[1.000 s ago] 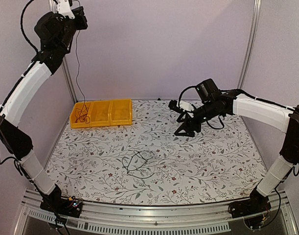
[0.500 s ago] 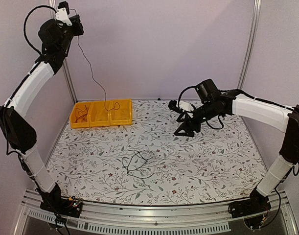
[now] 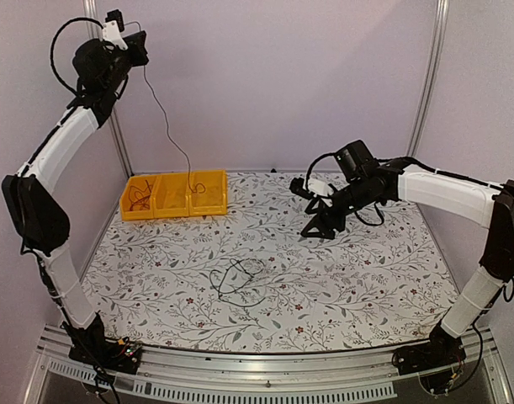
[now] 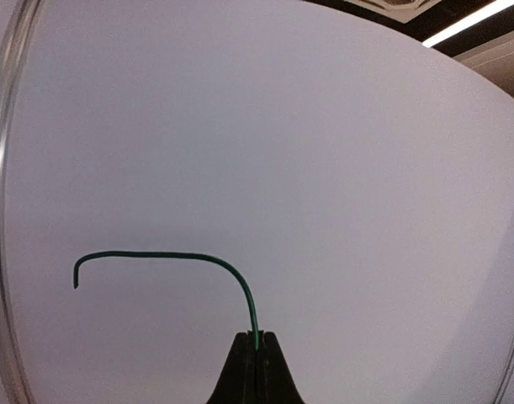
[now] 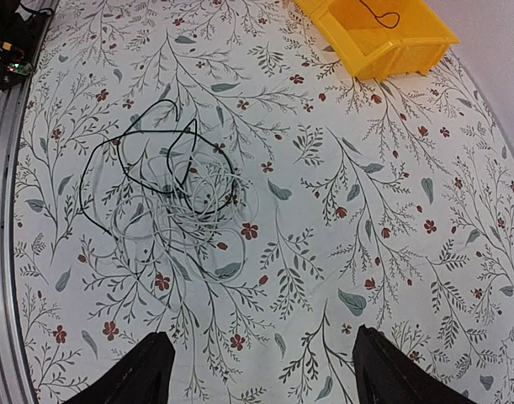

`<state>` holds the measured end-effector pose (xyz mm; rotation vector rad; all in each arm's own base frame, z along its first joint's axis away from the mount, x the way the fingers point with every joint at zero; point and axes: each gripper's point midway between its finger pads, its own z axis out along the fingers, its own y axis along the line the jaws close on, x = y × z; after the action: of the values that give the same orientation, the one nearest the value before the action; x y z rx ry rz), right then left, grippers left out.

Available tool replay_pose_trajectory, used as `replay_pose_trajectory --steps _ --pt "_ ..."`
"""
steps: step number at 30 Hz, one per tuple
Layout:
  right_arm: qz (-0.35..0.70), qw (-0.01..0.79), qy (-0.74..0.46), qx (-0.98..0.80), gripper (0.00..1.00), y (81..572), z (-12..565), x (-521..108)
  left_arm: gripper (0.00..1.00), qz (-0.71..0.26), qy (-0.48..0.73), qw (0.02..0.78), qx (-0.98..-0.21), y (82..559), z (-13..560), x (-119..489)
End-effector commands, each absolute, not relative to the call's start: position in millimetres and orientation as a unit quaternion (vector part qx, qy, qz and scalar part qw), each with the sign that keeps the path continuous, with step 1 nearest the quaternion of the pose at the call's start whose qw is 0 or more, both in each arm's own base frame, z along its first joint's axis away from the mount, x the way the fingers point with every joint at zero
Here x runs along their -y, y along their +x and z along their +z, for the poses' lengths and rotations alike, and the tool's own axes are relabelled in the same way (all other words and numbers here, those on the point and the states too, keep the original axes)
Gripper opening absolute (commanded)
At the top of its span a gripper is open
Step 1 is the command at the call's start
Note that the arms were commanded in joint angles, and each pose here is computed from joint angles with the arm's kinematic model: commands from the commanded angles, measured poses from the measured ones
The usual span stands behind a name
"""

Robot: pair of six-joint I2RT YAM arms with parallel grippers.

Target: Untangle the cables

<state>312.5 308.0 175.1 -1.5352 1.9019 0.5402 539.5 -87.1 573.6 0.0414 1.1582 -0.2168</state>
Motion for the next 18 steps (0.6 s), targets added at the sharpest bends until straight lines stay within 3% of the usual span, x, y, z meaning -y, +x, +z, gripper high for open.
replay_pose_trajectory --steps 1,7,18 --pt "0.205 0.322 -0.582 -0.719 0.78 321 176 -312 0.0 -0.19 0.103 0.871 -0.442 493 632 120" --pt "0.209 0.322 -0.581 -0.718 0.78 325 176 -316 0.0 -0.184 0.084 0.889 -0.411 478 662 111" --pt "0.209 0.32 -0.581 -0.719 0.78 328 174 -318 0.0 -0.14 0.068 0.883 -0.442 496 643 92"
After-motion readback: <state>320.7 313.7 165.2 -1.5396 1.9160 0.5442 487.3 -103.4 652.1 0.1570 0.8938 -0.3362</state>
